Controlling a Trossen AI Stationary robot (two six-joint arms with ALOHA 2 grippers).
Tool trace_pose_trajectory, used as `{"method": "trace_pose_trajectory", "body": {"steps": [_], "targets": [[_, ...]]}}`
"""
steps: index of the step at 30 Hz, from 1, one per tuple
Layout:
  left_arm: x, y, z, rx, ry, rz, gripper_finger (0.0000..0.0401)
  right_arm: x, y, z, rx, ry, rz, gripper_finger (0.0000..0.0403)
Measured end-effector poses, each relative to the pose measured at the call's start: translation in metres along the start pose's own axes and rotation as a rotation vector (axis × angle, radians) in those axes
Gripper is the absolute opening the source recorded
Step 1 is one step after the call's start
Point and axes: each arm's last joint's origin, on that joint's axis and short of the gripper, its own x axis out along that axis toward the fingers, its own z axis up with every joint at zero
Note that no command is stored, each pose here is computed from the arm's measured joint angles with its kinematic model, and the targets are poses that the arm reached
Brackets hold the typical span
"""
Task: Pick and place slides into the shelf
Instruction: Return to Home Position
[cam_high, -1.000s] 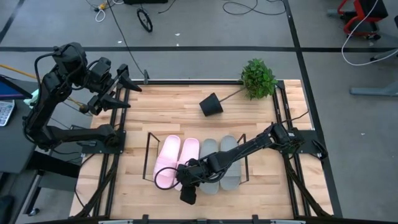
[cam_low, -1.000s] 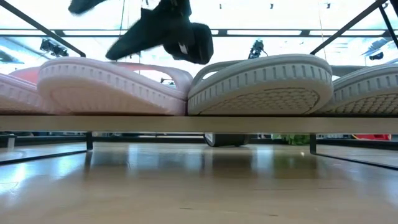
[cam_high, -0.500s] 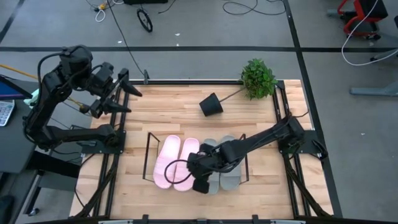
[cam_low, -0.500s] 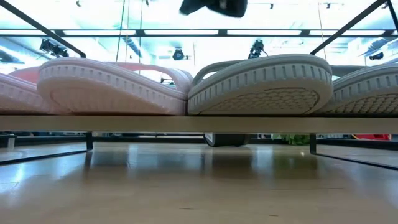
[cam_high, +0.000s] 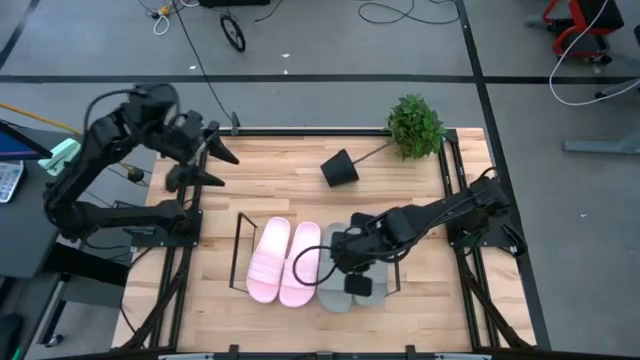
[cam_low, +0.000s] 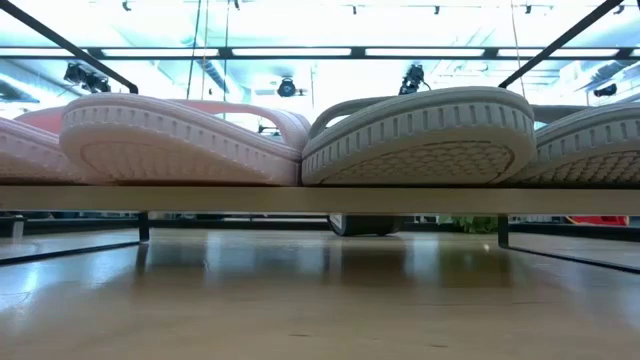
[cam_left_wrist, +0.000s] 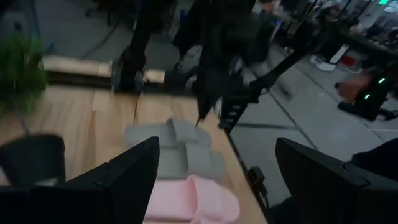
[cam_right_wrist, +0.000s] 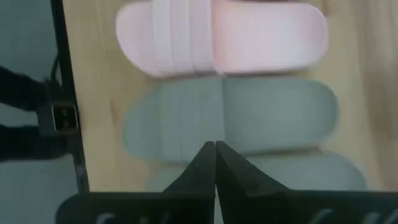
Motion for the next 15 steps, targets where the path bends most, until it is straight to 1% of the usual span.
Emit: {"method": "trace_pose_trajectory", "body": {"steps": [4, 7, 12, 15], "targets": [[0.016, 0.012, -0.018, -0.05, 0.071, 0.04, 0.0316, -0.015, -0.006, -0.008, -0.04, 0.028, -0.016, 0.0004], [0.029, 0.019, -0.028, -0.054, 0.095, 0.029, 0.0301, -0.026, -0.01, -0.011, -0.059, 0.021, -0.012, 0.0005], [0.05, 0.027, -0.035, -0.069, 0.043, -0.001, 0.0264, -0.041, -0.013, -0.016, -0.089, -0.007, -0.015, 0.0003], [0.058, 0.027, -0.034, -0.031, 0.005, -0.002, 0.0234, -0.047, -0.015, -0.018, -0.112, -0.017, -0.011, 0.0003]]}}
